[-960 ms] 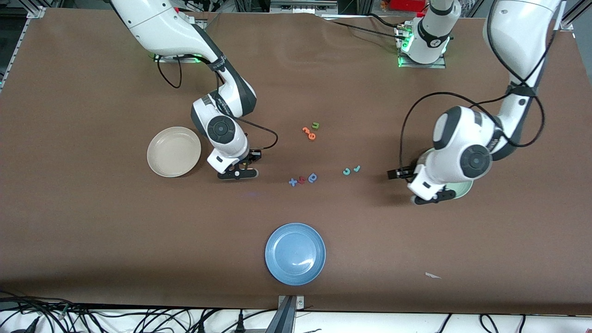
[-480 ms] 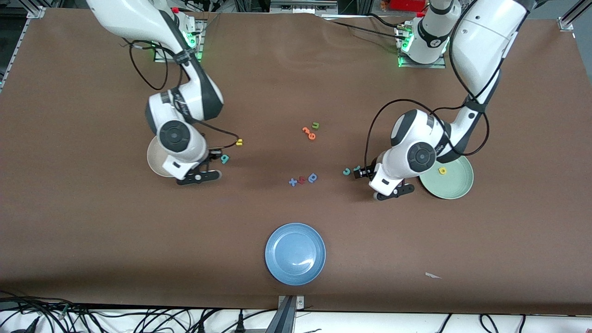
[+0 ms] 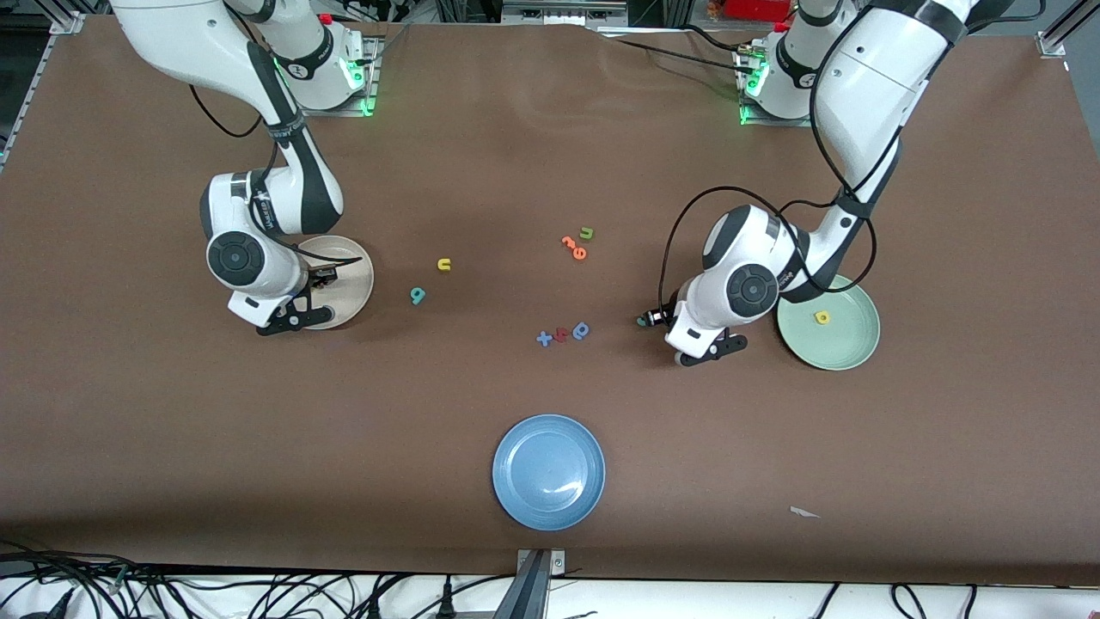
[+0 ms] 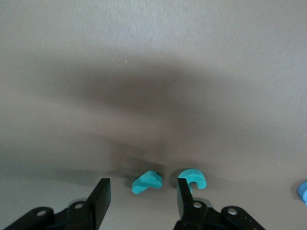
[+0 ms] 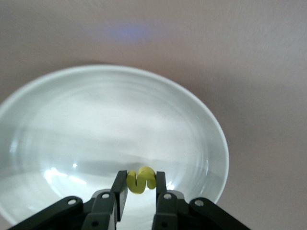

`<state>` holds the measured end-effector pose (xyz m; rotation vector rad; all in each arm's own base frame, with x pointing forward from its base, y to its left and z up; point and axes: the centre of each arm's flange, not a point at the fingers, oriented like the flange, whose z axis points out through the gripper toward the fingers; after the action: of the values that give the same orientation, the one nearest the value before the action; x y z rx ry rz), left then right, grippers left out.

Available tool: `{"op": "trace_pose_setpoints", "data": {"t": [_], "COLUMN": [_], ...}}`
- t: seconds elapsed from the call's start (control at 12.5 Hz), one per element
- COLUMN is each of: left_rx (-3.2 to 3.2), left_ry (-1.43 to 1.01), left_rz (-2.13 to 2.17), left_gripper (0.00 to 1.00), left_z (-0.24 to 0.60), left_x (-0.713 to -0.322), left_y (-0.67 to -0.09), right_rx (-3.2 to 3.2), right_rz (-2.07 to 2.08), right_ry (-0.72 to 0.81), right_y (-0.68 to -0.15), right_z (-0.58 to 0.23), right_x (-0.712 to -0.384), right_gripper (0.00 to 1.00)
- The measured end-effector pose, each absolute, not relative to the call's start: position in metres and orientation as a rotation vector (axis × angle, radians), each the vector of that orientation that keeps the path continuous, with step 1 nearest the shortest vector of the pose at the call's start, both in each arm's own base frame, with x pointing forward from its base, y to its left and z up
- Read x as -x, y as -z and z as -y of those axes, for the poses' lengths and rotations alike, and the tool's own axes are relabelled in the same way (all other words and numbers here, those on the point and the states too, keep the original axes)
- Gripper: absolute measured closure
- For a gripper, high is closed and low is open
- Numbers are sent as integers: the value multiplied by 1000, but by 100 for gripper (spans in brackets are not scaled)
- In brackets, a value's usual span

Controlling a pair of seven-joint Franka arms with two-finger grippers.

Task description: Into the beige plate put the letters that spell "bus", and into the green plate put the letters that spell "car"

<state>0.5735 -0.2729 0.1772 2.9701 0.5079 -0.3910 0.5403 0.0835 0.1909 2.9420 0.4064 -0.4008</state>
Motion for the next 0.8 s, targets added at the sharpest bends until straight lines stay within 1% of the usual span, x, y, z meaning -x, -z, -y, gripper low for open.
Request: {"op": "trace_pose_setpoints", "data": {"t": [0.08,0.16,0.4,0.48,0.64,0.72,0.8], "left_rx": [-2972,-2973,-2975,-2976,-2980,-2985,-2989], "left_ry": [399,403,409,411,415,412,403], "left_rz": [-514,-515,-515,-516,-514,-512,-521], "left_gripper": [39,39,41,41,41,43,43], "left_z": [273,274,275,275,274,274,274], "left_x": [-571,-570,-568,-568,-567,-567,-567], "left_y": [-175,-174,-172,-171,-169,-167,-167], "right_rx": [-2941,-2941,-2957,-2970,-3003,-3016,-3026], "right_rz": [-405,-408,-378,-323,-190,-140,-62], "right_ry": [406,402,365,346,278,253,239], "right_y": [-188,-189,-207,-219,-242,-248,-250], "right_z": [-83,-84,-108,-134,-198,-225,-246], "right_x": [-539,-539,-546,-549,-550,-546,-541], "right_gripper": [66,53,19,15,16,19,20]}}
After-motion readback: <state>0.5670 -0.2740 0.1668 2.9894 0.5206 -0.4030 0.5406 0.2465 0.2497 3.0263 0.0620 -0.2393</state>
